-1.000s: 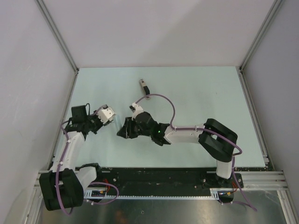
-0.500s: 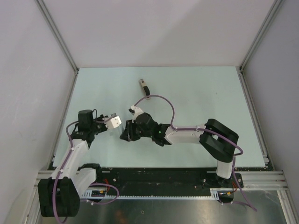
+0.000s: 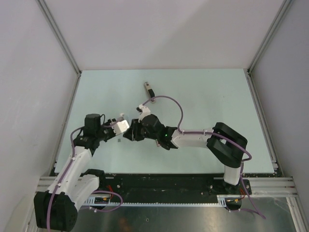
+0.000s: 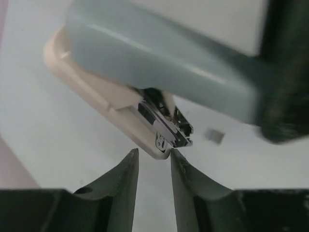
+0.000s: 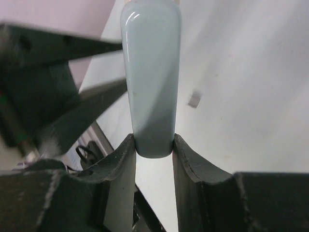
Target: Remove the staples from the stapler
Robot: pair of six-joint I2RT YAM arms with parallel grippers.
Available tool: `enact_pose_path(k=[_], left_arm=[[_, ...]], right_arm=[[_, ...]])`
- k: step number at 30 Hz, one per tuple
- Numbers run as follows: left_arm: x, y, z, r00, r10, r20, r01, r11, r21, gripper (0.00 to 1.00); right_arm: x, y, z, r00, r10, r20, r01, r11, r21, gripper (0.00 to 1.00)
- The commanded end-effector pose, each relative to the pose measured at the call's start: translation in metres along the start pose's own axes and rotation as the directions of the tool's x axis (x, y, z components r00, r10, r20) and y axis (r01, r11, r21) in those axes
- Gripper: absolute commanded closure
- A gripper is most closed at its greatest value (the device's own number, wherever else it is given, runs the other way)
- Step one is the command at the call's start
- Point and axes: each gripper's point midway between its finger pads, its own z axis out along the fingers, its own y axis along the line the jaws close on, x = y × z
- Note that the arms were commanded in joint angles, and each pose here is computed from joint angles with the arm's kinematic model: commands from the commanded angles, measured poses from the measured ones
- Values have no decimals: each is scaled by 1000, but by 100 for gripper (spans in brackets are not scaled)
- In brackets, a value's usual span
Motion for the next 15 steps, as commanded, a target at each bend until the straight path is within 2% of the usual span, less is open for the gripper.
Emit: enact_pose_path(k=[1, 5, 6, 7, 8, 9, 10, 13, 15], left_arm=[[-51, -17, -20, 974, -168, 149, 146, 978, 147, 62], [-72, -26, -35, 953, -235, 192, 190, 955, 229, 60], [-76, -26, -38, 947, -254, 197, 205, 949, 241, 55], [-79, -26, -42, 941, -274, 201, 222, 944, 245, 43], [-83, -24, -45, 934, -296, 202, 245, 939, 242, 22], [-85, -21, -48, 927, -318, 199, 270, 934, 236, 11], [-87, -17, -50, 921, -338, 196, 292, 929, 228, 6], [-91, 7, -56, 890, -418, 184, 386, 904, 185, 1], [-94, 36, -66, 837, -505, 211, 481, 862, 157, 1]], right_arm=[[-68, 25, -12, 974, 66, 217, -53, 997, -64, 100], [-84, 21, -17, 963, 81, 256, -69, 996, -54, 100], [-86, 20, -18, 963, 80, 259, -69, 996, -52, 100], [-87, 19, -19, 963, 77, 260, -67, 997, -49, 100], [-88, 18, -20, 963, 74, 260, -65, 997, -43, 100], [-89, 16, -21, 963, 69, 259, -62, 997, -35, 100], [-89, 14, -21, 964, 63, 258, -59, 998, -26, 100], [-86, 3, -21, 970, 46, 238, -51, 999, 14, 100], [-77, -9, -18, 981, 28, 192, -41, 997, 66, 100]])
